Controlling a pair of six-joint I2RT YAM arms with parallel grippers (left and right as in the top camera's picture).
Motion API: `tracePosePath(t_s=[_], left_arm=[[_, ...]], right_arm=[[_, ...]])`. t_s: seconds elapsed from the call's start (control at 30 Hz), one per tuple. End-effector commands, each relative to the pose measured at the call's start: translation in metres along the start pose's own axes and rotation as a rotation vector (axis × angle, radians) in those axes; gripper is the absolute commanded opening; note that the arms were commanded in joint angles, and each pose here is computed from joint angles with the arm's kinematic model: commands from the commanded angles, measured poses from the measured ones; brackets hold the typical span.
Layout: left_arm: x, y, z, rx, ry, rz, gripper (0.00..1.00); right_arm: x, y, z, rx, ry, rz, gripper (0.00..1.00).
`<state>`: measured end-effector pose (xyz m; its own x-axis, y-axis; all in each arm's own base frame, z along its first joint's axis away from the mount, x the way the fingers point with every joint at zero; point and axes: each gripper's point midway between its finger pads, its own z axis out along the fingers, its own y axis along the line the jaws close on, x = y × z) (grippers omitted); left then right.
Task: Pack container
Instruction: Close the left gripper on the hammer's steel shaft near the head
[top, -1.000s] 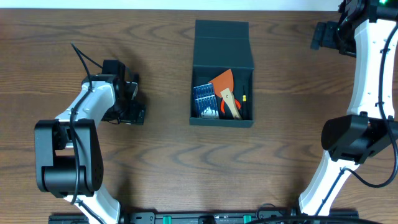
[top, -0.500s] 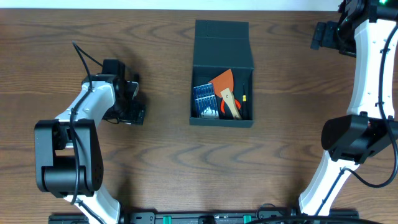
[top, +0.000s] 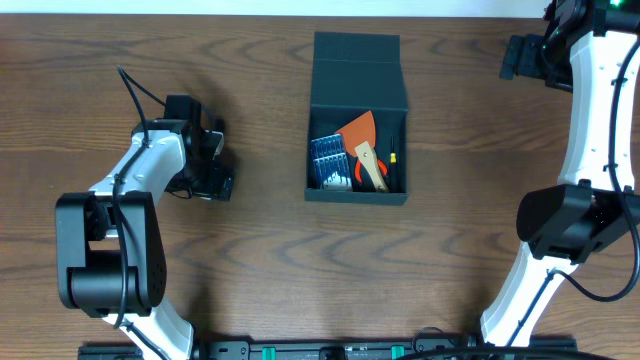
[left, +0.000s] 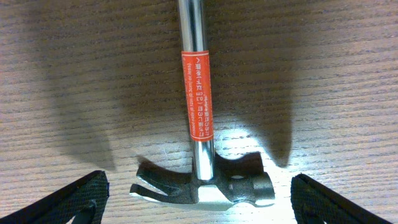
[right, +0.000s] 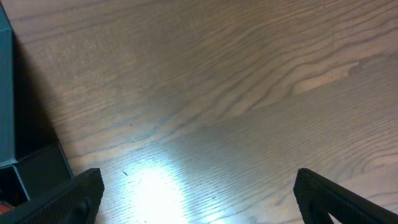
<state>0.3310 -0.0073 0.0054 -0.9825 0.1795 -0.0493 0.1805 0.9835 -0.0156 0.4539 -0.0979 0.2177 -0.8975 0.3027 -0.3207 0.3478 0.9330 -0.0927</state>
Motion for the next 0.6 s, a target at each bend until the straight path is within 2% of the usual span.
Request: tracePosePath(t_s=[0.0,0.27,0.57], left_arm=[[-0.007,-0.002,-0.001,0.002,-0.011,0.024,0.91],[-0.010,-0.014,0.002,0.015,-0.014,0.053,0.91],[0.002,-0.016,0.023,0.026,0.063,0.027,0.91]], right_arm=[[-0.003,-0.002,-0.008,0.002,-0.024,0.017,0.99],[-0.003,-0.002,-0.008,0.002,-0.024,0.017,0.99],[-0.003,-0.002,-0.008,0.002,-0.024,0.017,0.99]])
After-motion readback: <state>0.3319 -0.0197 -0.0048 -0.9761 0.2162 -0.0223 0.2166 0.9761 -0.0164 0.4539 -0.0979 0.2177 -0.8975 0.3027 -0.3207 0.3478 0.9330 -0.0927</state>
